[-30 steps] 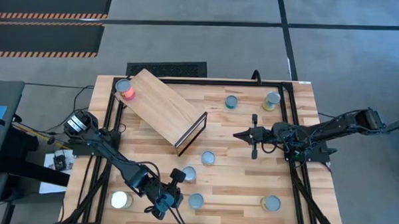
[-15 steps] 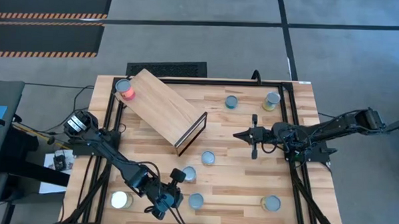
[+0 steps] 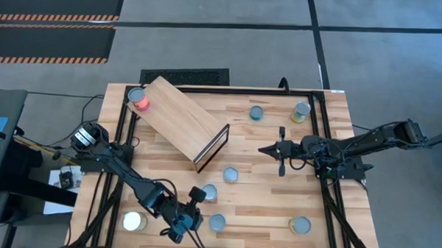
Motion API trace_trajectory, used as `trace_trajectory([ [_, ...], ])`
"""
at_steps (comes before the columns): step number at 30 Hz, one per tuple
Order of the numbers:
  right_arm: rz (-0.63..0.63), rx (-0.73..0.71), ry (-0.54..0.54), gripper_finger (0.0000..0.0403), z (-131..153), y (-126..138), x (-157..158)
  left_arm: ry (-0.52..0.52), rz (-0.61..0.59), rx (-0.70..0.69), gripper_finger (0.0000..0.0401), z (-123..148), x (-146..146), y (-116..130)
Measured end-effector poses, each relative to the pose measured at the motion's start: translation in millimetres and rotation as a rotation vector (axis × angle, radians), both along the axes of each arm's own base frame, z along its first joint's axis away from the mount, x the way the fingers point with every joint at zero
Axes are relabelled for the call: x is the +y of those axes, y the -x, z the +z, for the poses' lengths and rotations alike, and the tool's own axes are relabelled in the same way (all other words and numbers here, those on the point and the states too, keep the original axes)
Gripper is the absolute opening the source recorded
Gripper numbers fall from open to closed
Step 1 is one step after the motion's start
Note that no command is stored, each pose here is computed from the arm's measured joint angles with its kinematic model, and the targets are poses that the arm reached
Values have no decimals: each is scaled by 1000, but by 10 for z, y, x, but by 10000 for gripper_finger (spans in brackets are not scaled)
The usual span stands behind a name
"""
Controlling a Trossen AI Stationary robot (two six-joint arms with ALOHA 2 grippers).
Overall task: Pick and place cans onto a shelf
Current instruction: Put the canned tomatoes on the shelf
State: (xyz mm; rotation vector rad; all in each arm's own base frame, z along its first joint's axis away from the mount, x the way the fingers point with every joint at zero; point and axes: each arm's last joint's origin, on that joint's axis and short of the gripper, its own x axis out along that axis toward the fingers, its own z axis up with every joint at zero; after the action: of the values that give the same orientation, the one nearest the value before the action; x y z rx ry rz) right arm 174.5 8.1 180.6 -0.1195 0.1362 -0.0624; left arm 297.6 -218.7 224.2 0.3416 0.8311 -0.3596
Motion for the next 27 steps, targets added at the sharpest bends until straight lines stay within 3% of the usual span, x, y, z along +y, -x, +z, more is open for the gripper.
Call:
trace_trajectory([
  [20, 1, 1, 7, 7, 0, 0, 0, 5, -50, -71, 2, 278, -56, -39],
  [27, 1, 3, 7, 7, -2, 1, -1, 3, -79, -38, 2, 274, -47, -11],
])
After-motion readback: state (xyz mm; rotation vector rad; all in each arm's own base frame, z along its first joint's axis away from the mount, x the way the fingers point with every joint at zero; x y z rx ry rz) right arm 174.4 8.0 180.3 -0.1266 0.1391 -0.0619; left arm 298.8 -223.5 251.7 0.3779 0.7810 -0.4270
